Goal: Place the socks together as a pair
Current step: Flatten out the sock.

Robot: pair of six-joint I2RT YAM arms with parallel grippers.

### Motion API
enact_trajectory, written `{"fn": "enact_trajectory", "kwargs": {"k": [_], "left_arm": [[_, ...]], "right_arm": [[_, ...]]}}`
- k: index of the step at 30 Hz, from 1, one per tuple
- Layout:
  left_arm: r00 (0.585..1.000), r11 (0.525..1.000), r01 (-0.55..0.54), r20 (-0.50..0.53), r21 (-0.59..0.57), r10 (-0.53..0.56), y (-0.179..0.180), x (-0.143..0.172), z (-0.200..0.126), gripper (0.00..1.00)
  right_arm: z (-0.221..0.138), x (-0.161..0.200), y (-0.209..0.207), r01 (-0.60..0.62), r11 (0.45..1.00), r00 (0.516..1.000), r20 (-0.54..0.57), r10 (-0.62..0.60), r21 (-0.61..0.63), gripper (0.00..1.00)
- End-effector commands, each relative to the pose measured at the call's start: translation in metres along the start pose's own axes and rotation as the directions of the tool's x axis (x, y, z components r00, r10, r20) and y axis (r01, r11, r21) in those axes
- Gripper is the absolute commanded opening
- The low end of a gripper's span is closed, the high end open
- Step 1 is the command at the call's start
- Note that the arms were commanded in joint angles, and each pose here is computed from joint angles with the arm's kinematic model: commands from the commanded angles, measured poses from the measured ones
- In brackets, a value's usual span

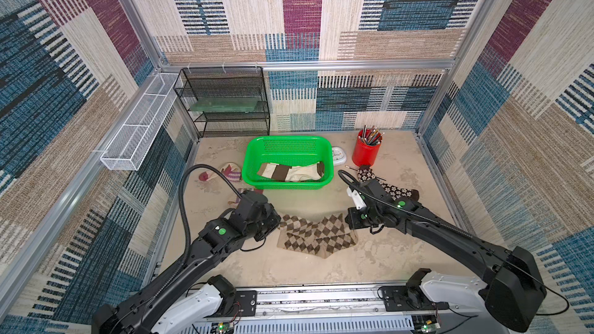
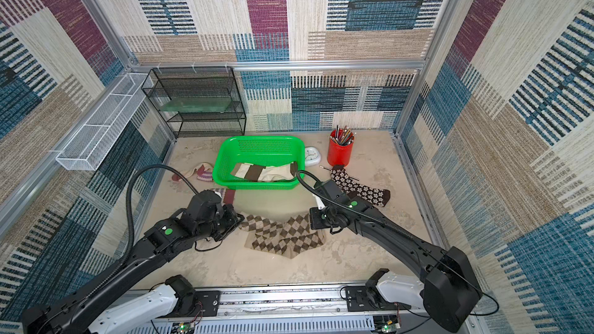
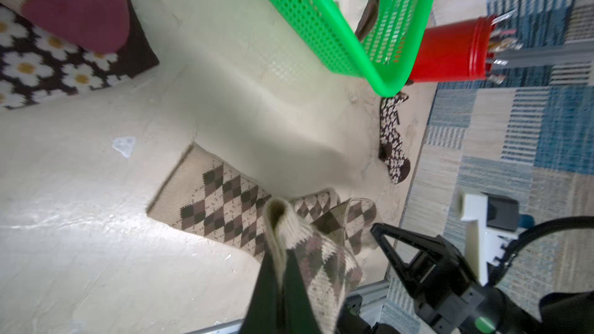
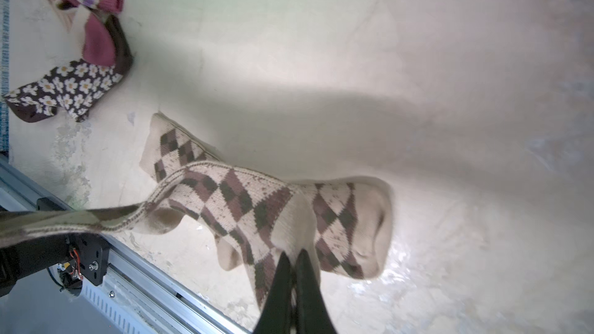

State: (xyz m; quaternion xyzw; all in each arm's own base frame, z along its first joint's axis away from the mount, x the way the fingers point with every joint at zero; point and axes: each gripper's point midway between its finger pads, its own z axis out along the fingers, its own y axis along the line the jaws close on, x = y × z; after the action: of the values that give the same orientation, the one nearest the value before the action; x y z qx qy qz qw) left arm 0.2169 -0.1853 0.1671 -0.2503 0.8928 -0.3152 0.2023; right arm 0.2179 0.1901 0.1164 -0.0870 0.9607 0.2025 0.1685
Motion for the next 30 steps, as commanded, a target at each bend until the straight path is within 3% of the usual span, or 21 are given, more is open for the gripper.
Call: {"fn": "enact_trajectory", "kwargs": {"k": [1,14,30], "left_arm": [[0.998,0.999,0.031,0.049,0.008,-0.031,-0.003,-0.004,0.011,0.0],[0.999,0.995,0.031,-0.015,-0.096,-0.032,0.021,0.028,0.034,0.0],[0.998,0.996,0.046,-0.037,-0.077,-0.049,0.02,0.043,0.014,0.0]], "right_arm": [[-0.003,0.017,-0.006,0.005,1.0,0.998,-0.055,-0.005,-0.002,0.01],[-0.006,0.036,-0.01,-0.012,1.0,0.987,-0.16,0.016,0.023,0.04],[-0.034,0.036,-0.003,-0.023,1.0,0.982,-0.189,0.026,0.016,0.04]]}}
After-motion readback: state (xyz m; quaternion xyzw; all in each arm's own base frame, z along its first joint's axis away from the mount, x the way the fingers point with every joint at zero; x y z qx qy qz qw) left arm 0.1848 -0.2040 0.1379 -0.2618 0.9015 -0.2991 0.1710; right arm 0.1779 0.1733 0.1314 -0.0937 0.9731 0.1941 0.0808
